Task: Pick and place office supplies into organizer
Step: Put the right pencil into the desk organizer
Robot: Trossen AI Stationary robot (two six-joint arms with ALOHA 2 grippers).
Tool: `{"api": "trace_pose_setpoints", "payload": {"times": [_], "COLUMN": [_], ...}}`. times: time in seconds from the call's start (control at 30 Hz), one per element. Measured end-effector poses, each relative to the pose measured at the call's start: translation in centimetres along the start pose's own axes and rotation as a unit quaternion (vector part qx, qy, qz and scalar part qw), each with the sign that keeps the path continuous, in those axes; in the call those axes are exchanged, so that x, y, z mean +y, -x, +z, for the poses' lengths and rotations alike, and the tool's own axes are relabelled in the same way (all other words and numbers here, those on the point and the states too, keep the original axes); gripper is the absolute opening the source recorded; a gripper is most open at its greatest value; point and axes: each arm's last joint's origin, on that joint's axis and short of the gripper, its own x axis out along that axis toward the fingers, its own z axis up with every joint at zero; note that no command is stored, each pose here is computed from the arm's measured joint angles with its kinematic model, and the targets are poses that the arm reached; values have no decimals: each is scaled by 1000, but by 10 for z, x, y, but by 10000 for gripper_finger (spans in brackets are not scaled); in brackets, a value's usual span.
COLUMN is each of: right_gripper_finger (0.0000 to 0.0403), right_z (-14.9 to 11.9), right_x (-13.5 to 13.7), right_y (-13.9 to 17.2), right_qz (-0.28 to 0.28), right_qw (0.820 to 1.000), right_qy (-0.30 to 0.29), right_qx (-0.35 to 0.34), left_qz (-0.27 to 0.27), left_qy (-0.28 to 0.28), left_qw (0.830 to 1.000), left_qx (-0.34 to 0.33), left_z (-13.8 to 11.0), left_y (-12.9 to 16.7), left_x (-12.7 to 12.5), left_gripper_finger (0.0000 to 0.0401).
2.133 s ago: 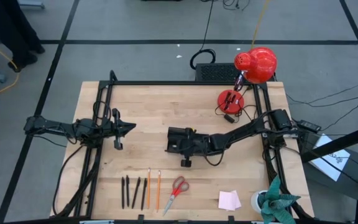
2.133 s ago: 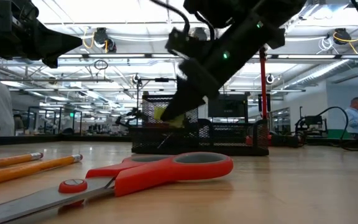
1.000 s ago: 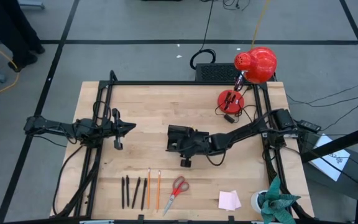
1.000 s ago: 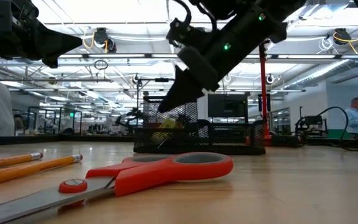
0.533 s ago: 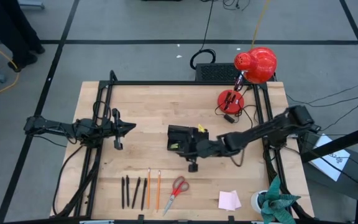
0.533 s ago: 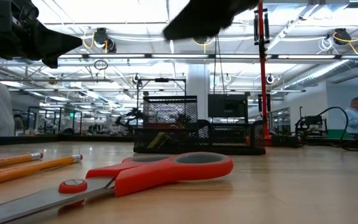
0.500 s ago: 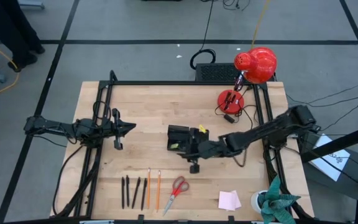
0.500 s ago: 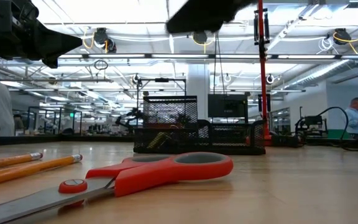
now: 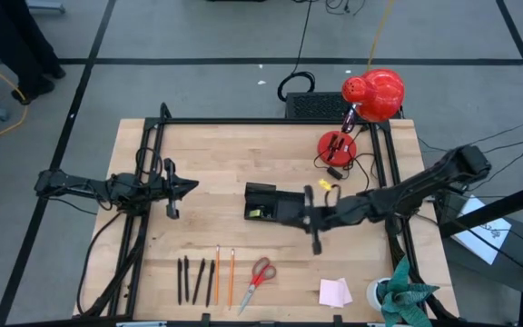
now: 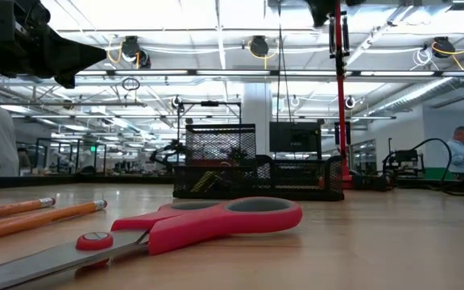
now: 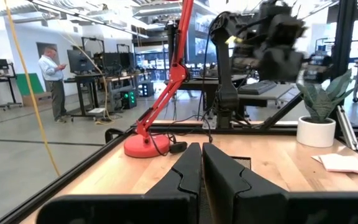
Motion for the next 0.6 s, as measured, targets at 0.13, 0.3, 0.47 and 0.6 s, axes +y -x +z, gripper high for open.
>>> {"api": "trace_pose_setpoints", "payload": {"times": [0.13,0.3,0.47,0.6], "right_gripper_finger": [1,1,1,0], "right_z": [-23,-40,-52,-57], "right_x": [-6,2,-3,-5], "right_y": [16,35,52,61], "right_qz": [-59,-11,-16,-15], "right_qw": [998,1000,998,998], "right_qy": [-15,-3,-19,-17], "right_qx": [17,-29,-61,-60], "left_qz": [0,0,-1,9], "left_qy": [0,-1,-4,-4], "left_qw": [1000,1000,1000,1000], "left_qx": [0,4,11,12], "left_z": [0,-1,-2,-2], "left_y": [0,0,0,0], "left_x": [0,0,0,0], "left_gripper_finger": [24,24,24,24]}}
